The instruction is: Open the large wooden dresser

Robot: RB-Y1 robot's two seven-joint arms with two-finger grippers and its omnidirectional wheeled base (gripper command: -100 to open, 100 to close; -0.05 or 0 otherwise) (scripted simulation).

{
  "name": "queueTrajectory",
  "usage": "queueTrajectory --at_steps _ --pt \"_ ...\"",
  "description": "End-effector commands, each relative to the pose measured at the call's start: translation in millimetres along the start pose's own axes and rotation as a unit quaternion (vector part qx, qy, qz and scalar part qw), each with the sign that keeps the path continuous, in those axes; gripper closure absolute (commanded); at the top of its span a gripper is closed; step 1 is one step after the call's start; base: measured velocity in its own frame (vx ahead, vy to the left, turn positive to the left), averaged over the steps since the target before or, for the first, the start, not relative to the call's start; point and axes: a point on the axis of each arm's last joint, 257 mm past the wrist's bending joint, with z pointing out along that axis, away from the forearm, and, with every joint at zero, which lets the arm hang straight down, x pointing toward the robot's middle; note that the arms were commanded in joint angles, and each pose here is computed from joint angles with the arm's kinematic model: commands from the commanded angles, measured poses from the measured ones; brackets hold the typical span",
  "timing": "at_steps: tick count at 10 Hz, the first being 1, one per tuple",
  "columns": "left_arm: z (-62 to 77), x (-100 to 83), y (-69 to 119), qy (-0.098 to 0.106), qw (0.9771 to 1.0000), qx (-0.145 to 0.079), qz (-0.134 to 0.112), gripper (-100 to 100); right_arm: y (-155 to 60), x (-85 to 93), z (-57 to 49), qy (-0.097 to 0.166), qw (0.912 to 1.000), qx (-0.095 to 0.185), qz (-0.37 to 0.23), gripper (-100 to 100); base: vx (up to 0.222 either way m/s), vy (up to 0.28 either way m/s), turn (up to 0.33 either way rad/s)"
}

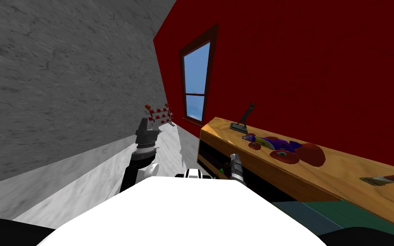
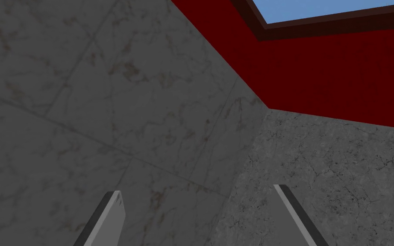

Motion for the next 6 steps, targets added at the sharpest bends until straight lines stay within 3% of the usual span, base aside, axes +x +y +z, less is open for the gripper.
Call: queueTrajectory --at_steps 1,3,4,6 --pt "0.0 0.0 0.0 0.000 1.0000 0.000 0.000 0 -2.7 -7.2 -10.2 -0.017 0.9998 0.007 0.003 100 0.063 0.025 -0.168" --pt "0.0 0.0 0.0 0.000 1.0000 0.000 0.000 0 -1.7 -14.9 -19.1 -0.034 0.9994 0.008 0.007 100 0.041 0.018 -0.149" --pt "0.0 0.0 0.0 0.000 1.0000 0.000 0.000 0 1.7 -15.2 -17.9 -0.032 0.9994 0.001 0.007 100 0.016 0.009 -0.015" --pt "0.1 0.1 0.0 0.000 1.0000 0.000 0.000 0 -6.8 -11.2 -17.1 -0.030 0.9995 0.006 0.009 100 -0.113 0.078 0.060"
